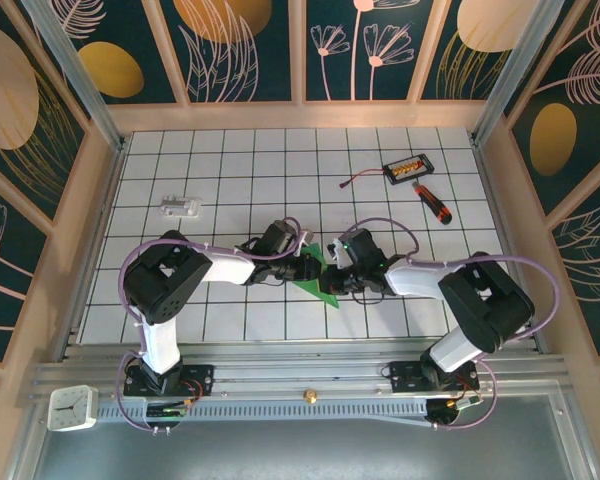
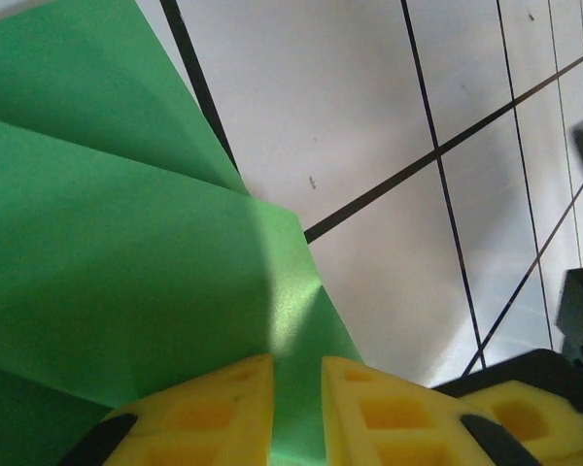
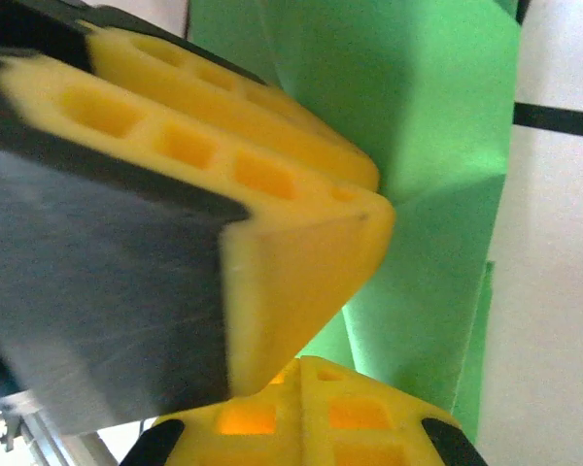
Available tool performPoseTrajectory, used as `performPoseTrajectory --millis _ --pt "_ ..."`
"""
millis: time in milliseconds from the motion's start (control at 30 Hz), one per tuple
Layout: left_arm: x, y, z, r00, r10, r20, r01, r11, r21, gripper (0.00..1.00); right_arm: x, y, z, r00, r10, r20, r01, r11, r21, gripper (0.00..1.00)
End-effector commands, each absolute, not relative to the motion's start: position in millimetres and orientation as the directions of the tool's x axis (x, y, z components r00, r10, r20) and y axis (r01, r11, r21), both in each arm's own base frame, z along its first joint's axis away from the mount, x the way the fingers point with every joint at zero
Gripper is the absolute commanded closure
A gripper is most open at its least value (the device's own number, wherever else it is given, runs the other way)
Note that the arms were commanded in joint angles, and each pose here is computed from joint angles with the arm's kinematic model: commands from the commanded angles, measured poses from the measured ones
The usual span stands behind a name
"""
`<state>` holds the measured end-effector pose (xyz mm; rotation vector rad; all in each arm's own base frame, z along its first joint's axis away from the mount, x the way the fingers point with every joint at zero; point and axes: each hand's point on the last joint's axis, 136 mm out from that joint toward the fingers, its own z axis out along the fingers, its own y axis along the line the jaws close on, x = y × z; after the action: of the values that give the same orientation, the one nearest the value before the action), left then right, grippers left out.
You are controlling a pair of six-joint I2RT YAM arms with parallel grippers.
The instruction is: Fold a paper plane with a square sheet of paper (pick it up from the middle)
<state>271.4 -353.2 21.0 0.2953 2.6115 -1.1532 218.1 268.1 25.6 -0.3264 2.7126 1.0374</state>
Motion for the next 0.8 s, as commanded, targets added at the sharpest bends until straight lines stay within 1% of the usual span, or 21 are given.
performPoseTrajectory --millis 0,133,333,567,767 --pt "265 -333 -13 -0.96 0.092 -0.263 0.241 0.746 -0.621 0.78 223 264 18 -0.95 -0.129 -0.284 -0.285 0.728 0.624 1.0" --pt "266 -332 -13 -0.96 0.092 -0.264 0.242 0.748 -0.618 0.78 206 245 0 -0.967 -0.131 -0.22 -0.24 0.767 0.595 1.0" --pt "265 -330 -16 -0.96 0.094 -0.263 0.241 0.754 -0.611 0.79 179 221 -12 -0.982 -0.116 -0.148 -0.18 0.803 0.568 1.0" --pt "265 -331 -15 -0.959 0.096 -0.265 0.244 0.753 -0.611 0.79 157 206 -19 -0.992 -0.087 -0.09 -0.123 0.818 0.562 1.0" --pt "266 -330 -15 -0.958 0.096 -0.269 0.246 0.755 -0.608 0.79 145 197 -22 -0.997 -0.043 -0.057 -0.067 0.828 0.556 1.0"
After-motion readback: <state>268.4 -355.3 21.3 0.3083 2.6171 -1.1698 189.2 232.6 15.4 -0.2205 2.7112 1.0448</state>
